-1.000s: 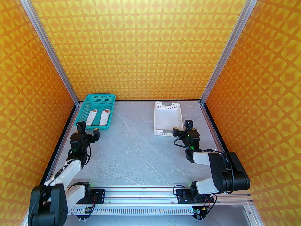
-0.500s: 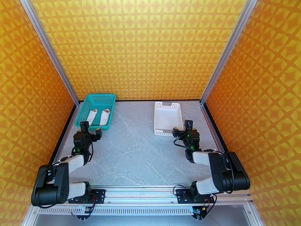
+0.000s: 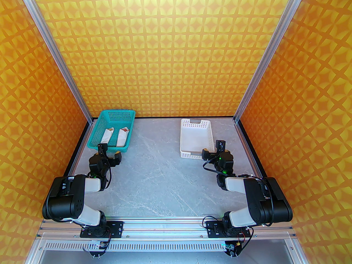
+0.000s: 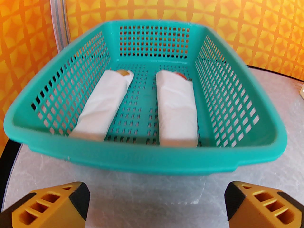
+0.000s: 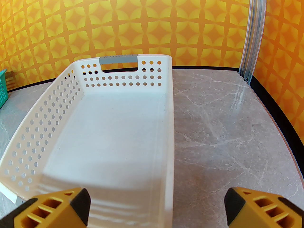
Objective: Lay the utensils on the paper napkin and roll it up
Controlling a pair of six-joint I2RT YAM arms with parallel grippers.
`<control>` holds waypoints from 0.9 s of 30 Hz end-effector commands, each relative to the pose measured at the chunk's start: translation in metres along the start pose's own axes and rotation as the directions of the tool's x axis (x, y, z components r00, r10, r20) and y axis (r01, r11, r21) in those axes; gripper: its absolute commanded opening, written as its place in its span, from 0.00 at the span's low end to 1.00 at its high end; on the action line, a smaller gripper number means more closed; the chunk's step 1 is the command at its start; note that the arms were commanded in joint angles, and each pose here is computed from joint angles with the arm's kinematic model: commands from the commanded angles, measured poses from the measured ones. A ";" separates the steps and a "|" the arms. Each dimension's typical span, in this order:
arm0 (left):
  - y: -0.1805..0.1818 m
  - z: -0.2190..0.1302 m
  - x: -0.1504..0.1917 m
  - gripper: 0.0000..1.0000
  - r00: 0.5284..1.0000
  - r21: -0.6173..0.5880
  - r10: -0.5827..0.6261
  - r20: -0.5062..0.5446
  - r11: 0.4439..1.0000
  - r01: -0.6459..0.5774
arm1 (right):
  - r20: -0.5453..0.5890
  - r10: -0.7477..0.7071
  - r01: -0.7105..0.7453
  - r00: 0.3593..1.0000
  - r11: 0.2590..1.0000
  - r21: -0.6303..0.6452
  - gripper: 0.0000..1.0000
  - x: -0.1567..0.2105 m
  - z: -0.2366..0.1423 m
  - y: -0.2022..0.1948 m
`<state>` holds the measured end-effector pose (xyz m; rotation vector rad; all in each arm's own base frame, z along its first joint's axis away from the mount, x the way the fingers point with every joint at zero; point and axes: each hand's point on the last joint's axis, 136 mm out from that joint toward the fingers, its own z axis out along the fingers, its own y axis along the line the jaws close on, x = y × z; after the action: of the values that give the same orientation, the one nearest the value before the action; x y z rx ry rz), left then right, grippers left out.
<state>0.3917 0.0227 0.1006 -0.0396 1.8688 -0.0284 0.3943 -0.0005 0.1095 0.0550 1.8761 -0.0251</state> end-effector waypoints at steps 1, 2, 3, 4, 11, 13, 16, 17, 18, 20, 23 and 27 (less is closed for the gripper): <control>-0.005 0.007 -0.009 0.99 1.000 0.025 0.024 0.001 0.999 -0.024 | -0.002 -0.019 0.019 1.000 1.000 0.002 0.98 -0.002 0.003 0.002; -0.005 0.007 -0.008 0.99 1.000 0.023 0.025 0.001 0.999 -0.025 | -0.002 -0.018 0.018 1.000 1.000 0.003 0.99 -0.002 0.003 0.001; -0.005 0.007 -0.009 0.99 1.000 0.023 0.025 0.003 0.999 -0.025 | -0.003 -0.019 0.019 1.000 1.000 0.003 0.99 -0.002 0.003 0.001; -0.005 0.007 -0.009 0.99 1.000 0.023 0.025 0.002 0.999 -0.025 | -0.002 -0.019 0.019 1.000 1.000 0.003 0.99 -0.002 0.003 0.001; -0.005 0.007 -0.009 0.99 1.000 0.024 0.025 0.002 0.999 -0.025 | -0.001 -0.019 0.019 1.000 1.000 0.003 0.98 -0.003 0.003 0.002; -0.005 0.007 -0.009 0.99 1.000 0.022 0.027 0.002 0.999 -0.027 | -0.002 -0.019 0.019 1.000 1.000 0.003 0.99 -0.002 0.003 0.002; -0.005 0.007 -0.009 0.99 1.000 0.022 0.028 0.002 0.999 -0.028 | -0.002 -0.019 0.019 1.000 1.000 0.003 0.99 -0.002 0.003 0.002; -0.005 0.007 -0.009 0.99 1.000 0.021 0.027 0.001 0.999 -0.027 | 0.000 -0.019 0.019 1.000 1.000 0.003 0.98 -0.003 0.003 0.002; -0.005 0.007 -0.009 0.99 1.000 0.021 0.027 0.001 0.999 -0.027 | 0.000 -0.018 0.018 1.000 1.000 0.003 0.99 -0.003 0.003 0.002; -0.005 0.007 -0.009 0.99 1.000 0.022 0.028 0.001 0.999 -0.028 | -0.001 -0.018 0.018 1.000 1.000 0.003 0.99 -0.003 0.003 0.002; -0.005 0.007 -0.008 0.99 1.000 0.022 0.028 0.000 0.999 -0.028 | -0.002 -0.019 0.019 1.000 1.000 0.003 0.99 -0.002 0.003 0.002; -0.005 0.007 -0.009 0.99 1.000 0.022 0.027 0.001 0.999 -0.027 | -0.014 -0.044 0.044 0.999 0.999 0.009 0.99 -0.001 0.005 0.005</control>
<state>0.3961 0.0219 0.1039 -0.0228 1.8685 -0.0225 0.3945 0.0012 0.1090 0.0443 1.8808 -0.0313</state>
